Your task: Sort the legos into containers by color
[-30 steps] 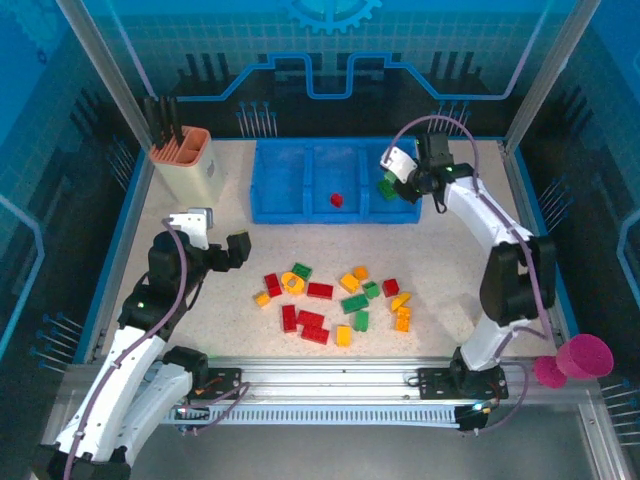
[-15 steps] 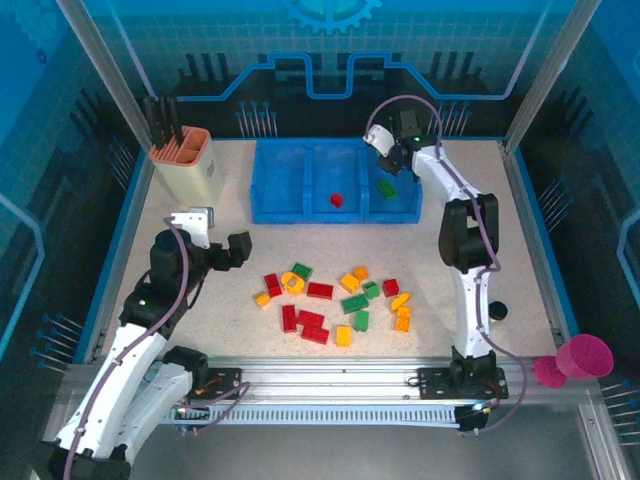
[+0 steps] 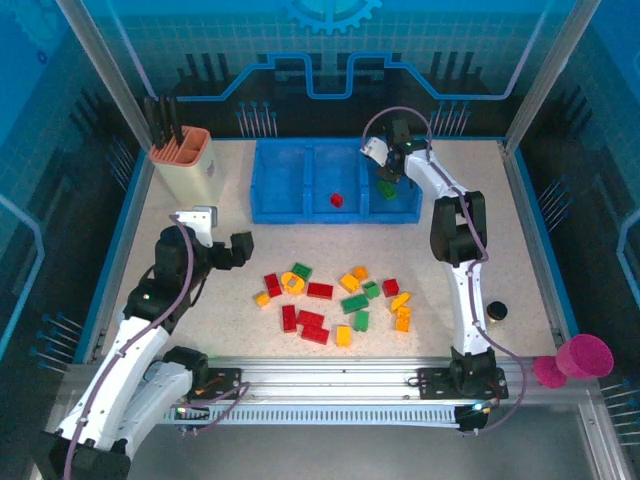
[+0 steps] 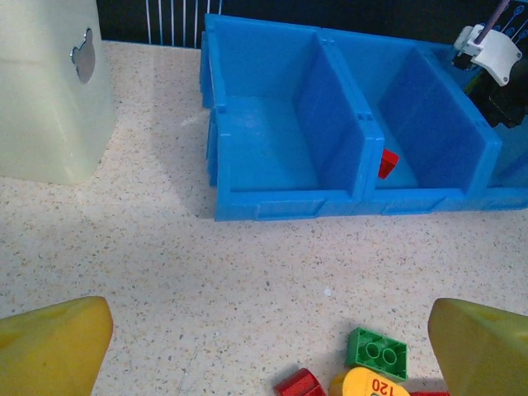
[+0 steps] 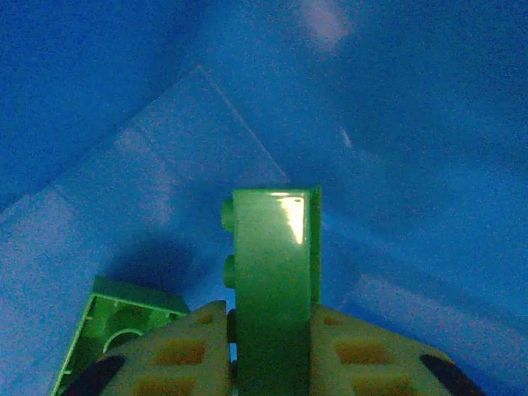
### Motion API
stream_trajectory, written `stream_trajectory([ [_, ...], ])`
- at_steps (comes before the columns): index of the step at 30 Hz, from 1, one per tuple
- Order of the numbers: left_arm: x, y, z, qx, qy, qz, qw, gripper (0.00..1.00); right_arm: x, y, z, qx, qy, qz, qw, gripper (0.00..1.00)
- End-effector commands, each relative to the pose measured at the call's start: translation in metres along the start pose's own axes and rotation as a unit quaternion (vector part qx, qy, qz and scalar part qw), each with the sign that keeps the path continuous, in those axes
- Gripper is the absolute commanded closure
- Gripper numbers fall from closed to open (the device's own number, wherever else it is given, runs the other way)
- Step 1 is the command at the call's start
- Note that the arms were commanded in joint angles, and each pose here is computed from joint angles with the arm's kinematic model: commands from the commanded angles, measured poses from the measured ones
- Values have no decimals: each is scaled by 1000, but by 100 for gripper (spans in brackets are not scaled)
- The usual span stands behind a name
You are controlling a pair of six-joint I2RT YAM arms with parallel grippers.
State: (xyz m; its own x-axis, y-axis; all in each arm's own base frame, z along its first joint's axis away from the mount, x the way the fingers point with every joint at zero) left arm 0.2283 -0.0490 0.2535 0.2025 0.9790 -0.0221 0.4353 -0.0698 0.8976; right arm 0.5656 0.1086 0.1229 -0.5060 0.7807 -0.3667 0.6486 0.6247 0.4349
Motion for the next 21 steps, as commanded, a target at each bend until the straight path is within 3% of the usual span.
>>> stream_trajectory([
  [1,-3,6,-2,-12,-8,3,1000,0,-4,11,-16,-9,-16,-5,1000,68],
  [7,-3,8,-6,-22,-11,3,1000,1,-9,14,-58,-28,-16,21,999,49],
  [12,-5,10,-14,-36,-16,-2,999,1,-5,6,-90,-33,-13,39,999,47],
  [17,-6,11,-19,-45,-22,-4,999,1,12,2,-149,-69,-11,75,995,43],
  [21,-8,11,-23,-52,-25,-2,998,0,33,-13,-198,-73,-9,121,990,30],
])
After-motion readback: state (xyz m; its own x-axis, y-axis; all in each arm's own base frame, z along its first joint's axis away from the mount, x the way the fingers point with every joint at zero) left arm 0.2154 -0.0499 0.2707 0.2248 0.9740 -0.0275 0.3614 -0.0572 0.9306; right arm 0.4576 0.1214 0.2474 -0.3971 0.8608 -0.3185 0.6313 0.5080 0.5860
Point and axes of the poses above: each hand's point on the last joint's axis, 136 mm out from that joint toward the fingers, its own z axis out along the fingers, its own x axis along the line the jaws close on, y = z × x, the point moved 6 cm from there along -z, back along the fingers, and after that the axes turned 13 degrees about z, right-handed, at the moved point
